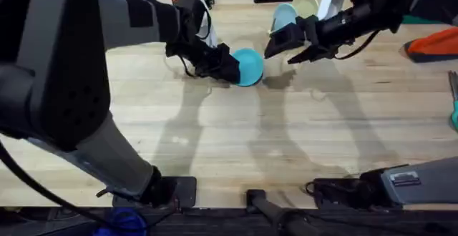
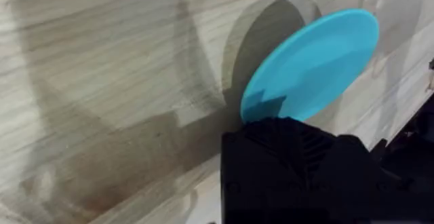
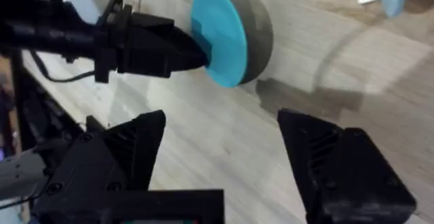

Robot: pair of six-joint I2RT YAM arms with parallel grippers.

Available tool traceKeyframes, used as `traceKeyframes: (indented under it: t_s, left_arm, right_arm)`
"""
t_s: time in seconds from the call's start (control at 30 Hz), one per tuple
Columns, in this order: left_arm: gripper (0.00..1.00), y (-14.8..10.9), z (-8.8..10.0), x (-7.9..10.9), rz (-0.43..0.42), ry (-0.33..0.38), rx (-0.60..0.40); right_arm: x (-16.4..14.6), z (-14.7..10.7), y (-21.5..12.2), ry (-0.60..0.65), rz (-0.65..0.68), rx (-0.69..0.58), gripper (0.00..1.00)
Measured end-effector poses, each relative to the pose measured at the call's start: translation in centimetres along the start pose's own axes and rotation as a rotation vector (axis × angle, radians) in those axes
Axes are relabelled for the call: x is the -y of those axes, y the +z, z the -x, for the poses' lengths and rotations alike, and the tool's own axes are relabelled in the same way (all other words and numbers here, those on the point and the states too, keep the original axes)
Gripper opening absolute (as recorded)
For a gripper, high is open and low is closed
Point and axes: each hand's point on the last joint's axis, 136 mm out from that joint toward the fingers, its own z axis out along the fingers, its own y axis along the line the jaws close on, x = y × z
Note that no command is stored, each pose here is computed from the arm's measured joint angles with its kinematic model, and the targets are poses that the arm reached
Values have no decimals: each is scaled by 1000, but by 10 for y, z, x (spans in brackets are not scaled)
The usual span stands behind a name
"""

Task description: Pick up the plates from the table one by one and place each into a slot on the dish rack.

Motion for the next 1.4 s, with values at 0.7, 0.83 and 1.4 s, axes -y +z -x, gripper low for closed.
traceKeyframes:
  t_s: [0.7, 0.83, 1.4]
  left_arm:
    - [43, 0, 0, 0, 0, 0, 0]
    - [43, 0, 0, 0, 0, 0, 0]
    - [42, 0, 0, 0, 0, 0, 0]
  right_arm:
    - [33, 2, 38, 121, -48, 123, 995]
    - [30, 3, 42, 123, -45, 136, 993]
    - [24, 5, 79, 106, -89, 125, 994]
